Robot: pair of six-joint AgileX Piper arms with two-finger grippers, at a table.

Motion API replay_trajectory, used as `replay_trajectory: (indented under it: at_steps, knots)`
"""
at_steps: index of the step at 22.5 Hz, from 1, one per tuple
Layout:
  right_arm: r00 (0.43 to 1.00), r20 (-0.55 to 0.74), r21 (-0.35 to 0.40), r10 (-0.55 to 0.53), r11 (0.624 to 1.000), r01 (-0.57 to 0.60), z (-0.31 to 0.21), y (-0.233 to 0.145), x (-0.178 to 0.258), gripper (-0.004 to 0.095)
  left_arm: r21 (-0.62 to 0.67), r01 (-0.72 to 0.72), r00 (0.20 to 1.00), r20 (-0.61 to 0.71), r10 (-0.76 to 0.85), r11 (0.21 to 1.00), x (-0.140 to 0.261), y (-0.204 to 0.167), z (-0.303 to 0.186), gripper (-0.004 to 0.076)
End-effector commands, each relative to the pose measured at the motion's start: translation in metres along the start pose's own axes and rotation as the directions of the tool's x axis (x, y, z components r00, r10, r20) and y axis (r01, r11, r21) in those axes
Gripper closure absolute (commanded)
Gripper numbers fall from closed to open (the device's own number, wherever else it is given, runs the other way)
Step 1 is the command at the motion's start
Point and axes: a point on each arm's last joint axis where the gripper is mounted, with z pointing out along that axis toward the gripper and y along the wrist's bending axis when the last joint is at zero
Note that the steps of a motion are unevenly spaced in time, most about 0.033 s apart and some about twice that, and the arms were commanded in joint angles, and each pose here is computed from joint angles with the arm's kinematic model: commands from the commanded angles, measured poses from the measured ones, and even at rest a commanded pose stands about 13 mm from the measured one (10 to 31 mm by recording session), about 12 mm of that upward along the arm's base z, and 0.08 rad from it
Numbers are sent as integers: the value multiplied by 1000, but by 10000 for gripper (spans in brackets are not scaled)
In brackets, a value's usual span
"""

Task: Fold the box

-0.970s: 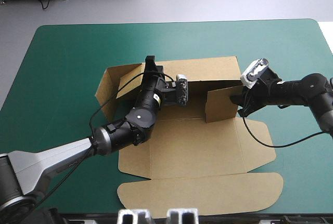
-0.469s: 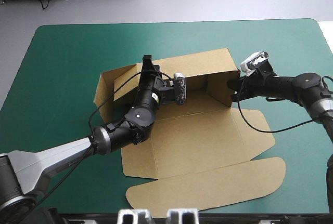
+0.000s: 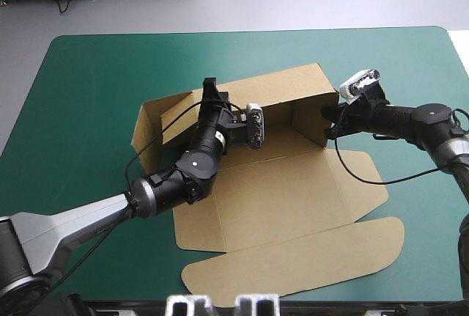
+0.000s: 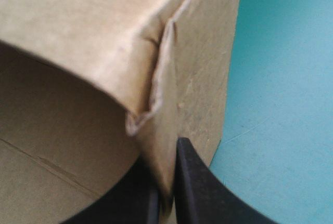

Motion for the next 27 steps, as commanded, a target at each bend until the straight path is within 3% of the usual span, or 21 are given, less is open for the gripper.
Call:
replay_trajectory:
  at_steps: [1,4,5,6,7,9,15,22,27]
  knots:
    - [994,105,-59,34,998,-28,-14,10,-22,917,-24,41,995,90,-38,999,-9,14,-10,729]
    - [997,78,-59,26,998,-21,-14,10,-20,917,-31,31,995,91,-28,999,-9,14,-10,642]
    - [998,63,-57,16,998,-13,-14,10,-18,915,-36,23,996,91,-20,999,-9,14,-10,541]
    - [998,57,-59,15,998,-11,-13,10,-18,915,-39,19,996,92,-16,999,-9,15,-10,494]
    - [999,53,-58,10,998,-7,-13,10,-17,915,-39,22,996,92,-19,999,-9,15,-10,379]
    - [999,53,-58,10,998,-7,-13,10,-17,915,-31,100,991,94,-96,995,-9,15,-10,294]
    - [998,51,-61,19,998,-16,-13,10,-17,915,-85,224,958,203,-203,971,-28,20,-24,294]
    - [998,48,-59,29,998,-26,-13,10,-17,915,-97,259,915,343,-212,961,-69,17,-66,295]
    - [998,48,-60,35,998,-32,-13,10,-17,915,-65,369,853,420,-310,927,-83,27,-92,400]
